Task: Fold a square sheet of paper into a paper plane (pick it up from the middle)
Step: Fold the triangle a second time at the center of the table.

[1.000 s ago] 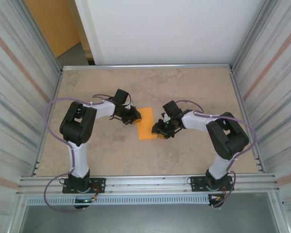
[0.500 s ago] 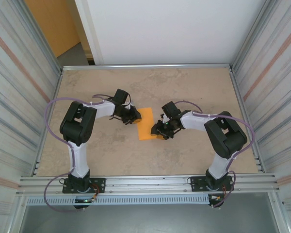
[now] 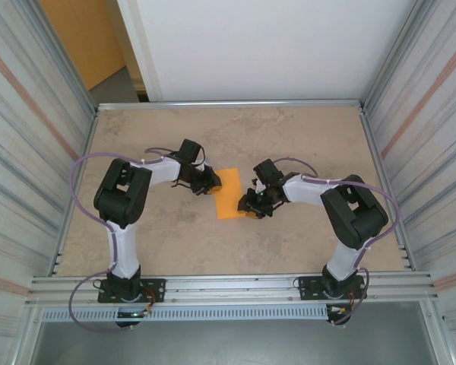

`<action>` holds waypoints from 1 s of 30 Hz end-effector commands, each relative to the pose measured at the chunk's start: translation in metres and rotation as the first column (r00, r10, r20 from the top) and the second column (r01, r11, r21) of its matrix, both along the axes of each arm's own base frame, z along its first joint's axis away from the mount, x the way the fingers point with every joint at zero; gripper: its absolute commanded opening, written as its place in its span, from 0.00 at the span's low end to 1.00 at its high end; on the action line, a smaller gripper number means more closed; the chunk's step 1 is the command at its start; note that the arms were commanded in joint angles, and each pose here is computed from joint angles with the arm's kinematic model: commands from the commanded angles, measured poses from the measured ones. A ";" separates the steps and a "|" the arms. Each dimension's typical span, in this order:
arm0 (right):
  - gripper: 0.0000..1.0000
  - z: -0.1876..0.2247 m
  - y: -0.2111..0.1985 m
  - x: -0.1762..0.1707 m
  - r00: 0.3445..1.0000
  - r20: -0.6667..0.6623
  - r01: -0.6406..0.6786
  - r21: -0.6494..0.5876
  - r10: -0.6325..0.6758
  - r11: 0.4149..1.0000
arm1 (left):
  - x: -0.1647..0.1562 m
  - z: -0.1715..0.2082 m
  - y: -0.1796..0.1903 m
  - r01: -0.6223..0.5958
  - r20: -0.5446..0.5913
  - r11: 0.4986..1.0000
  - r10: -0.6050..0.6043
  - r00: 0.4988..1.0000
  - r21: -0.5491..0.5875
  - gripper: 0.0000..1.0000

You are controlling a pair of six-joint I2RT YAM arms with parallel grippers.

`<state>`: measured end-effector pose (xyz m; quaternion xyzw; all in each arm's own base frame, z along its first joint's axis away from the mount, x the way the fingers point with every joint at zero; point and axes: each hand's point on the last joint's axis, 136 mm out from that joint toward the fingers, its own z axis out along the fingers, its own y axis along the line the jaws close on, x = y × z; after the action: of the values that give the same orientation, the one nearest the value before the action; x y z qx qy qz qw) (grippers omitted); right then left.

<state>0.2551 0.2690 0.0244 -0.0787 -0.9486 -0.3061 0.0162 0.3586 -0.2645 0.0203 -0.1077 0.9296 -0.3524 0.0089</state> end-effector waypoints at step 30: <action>0.24 0.008 0.007 0.013 1.000 -0.004 0.027 0.109 -0.027 0.994 | -0.017 -0.031 0.015 -0.007 -0.115 0.997 0.016 0.993 0.079 0.17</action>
<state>0.2737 0.2766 0.0351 -0.0808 -0.9319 -0.3536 -0.0023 0.3586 -0.2641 0.0203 -0.1096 0.9286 -0.3545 0.0027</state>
